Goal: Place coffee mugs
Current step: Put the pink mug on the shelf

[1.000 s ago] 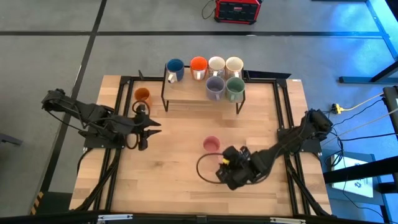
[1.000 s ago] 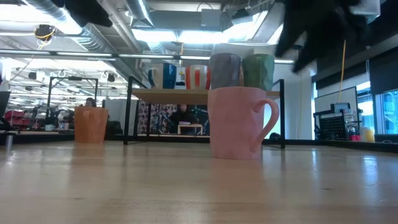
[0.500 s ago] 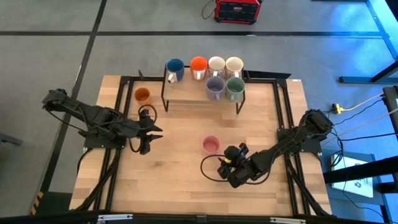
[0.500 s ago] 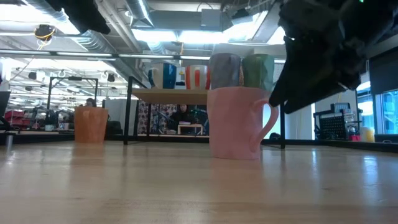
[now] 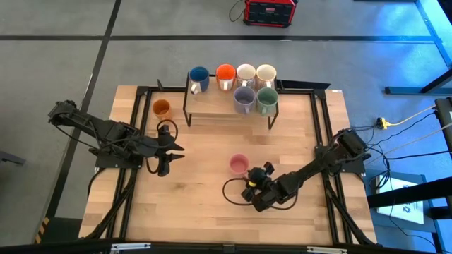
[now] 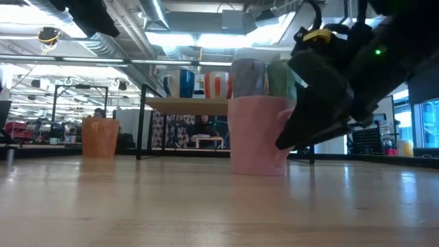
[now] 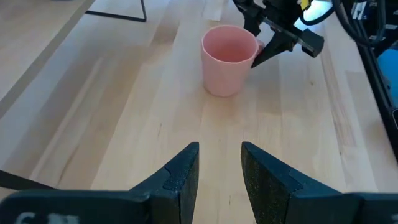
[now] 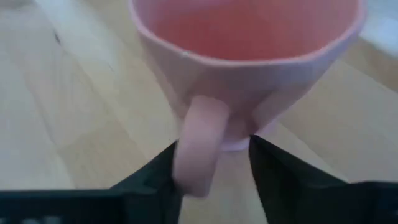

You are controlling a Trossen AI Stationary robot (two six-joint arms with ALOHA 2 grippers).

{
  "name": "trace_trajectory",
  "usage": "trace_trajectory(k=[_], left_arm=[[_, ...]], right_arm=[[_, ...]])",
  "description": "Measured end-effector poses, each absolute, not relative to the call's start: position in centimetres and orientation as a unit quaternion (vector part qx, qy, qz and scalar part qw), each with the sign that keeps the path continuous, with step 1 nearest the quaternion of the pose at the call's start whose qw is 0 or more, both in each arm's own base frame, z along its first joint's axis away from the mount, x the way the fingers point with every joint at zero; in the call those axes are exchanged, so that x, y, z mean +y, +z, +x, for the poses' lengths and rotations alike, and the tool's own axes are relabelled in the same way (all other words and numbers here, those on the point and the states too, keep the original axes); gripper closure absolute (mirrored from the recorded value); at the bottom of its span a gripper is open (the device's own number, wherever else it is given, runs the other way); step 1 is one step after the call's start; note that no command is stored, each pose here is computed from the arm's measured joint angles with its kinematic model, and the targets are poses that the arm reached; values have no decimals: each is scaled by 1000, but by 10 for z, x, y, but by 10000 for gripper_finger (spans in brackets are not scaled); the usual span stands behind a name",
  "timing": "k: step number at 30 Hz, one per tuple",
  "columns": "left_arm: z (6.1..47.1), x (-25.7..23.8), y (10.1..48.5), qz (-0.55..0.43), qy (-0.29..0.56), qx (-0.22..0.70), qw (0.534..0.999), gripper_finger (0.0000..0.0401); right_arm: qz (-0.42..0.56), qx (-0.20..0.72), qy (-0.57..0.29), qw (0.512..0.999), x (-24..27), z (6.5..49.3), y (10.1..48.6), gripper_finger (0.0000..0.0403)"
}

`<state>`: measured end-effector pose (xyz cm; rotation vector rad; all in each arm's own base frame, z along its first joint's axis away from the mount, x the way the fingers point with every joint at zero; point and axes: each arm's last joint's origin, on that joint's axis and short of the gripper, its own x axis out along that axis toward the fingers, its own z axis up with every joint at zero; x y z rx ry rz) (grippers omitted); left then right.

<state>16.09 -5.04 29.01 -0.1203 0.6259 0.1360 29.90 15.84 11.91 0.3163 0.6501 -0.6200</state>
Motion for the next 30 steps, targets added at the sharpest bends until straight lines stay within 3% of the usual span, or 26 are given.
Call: trace_trajectory(k=[10,18,30], left_arm=[[159,-50,292,-62,64,303,949,287],[145,-46,309,-81,27,289,953,287],[101,-31,325,-101,1,261,960,287]], right_arm=[[141,301,-303,893,158,300,120,385],[153,295,-294,896,161,313,133,384],[193,240,-303,902,139,366,189,385]])
